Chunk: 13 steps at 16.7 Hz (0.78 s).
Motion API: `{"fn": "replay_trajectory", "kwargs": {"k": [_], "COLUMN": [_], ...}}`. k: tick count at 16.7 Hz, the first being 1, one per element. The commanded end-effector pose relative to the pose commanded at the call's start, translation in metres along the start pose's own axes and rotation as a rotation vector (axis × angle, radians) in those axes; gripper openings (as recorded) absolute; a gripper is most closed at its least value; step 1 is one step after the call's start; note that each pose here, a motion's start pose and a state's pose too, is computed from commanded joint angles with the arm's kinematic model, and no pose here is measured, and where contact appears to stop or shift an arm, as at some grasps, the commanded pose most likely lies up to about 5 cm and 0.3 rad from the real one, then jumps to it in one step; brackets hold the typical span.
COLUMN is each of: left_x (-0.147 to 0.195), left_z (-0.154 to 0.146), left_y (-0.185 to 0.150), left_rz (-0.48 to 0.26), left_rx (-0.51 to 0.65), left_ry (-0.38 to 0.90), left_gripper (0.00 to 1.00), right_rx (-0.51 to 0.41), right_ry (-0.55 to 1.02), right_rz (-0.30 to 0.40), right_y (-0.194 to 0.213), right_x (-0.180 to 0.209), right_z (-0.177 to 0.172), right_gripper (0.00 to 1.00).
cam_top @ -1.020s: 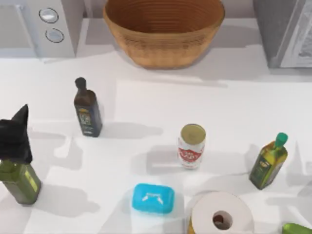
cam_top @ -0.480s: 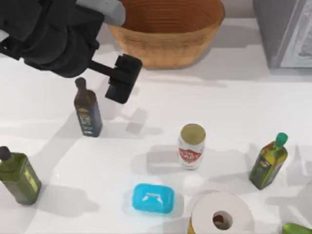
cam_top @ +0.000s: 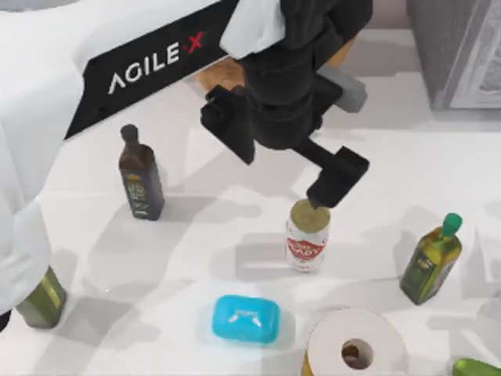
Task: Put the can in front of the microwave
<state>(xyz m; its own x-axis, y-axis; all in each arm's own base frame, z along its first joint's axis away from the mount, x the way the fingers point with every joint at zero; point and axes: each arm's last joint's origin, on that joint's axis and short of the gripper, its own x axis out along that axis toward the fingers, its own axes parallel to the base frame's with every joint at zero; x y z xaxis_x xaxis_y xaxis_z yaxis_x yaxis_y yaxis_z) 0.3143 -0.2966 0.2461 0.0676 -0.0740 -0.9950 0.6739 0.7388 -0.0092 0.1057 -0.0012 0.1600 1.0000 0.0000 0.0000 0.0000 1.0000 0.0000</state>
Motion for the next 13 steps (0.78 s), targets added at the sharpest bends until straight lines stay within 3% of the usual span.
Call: {"fn": "replay_trajectory", "kwargs": {"k": [5,13], "left_x": [0.030,0.042], "left_z": [0.023,0.023], "left_y": [-0.030,-0.031], "left_rz": [0.006,0.007], "left_rx": [0.064,0.067], "left_ry": [0.096,0.099], "left_gripper": [1.00,1.00], "right_rx": [0.000,0.000], "right_ry": [0.000,0.000], "right_rz": [0.000,0.000], "right_y": [0.000,0.000], "right_x": [0.000,0.000], "right_z": [0.000,0.000], "right_gripper": [1.00,1.00]}}
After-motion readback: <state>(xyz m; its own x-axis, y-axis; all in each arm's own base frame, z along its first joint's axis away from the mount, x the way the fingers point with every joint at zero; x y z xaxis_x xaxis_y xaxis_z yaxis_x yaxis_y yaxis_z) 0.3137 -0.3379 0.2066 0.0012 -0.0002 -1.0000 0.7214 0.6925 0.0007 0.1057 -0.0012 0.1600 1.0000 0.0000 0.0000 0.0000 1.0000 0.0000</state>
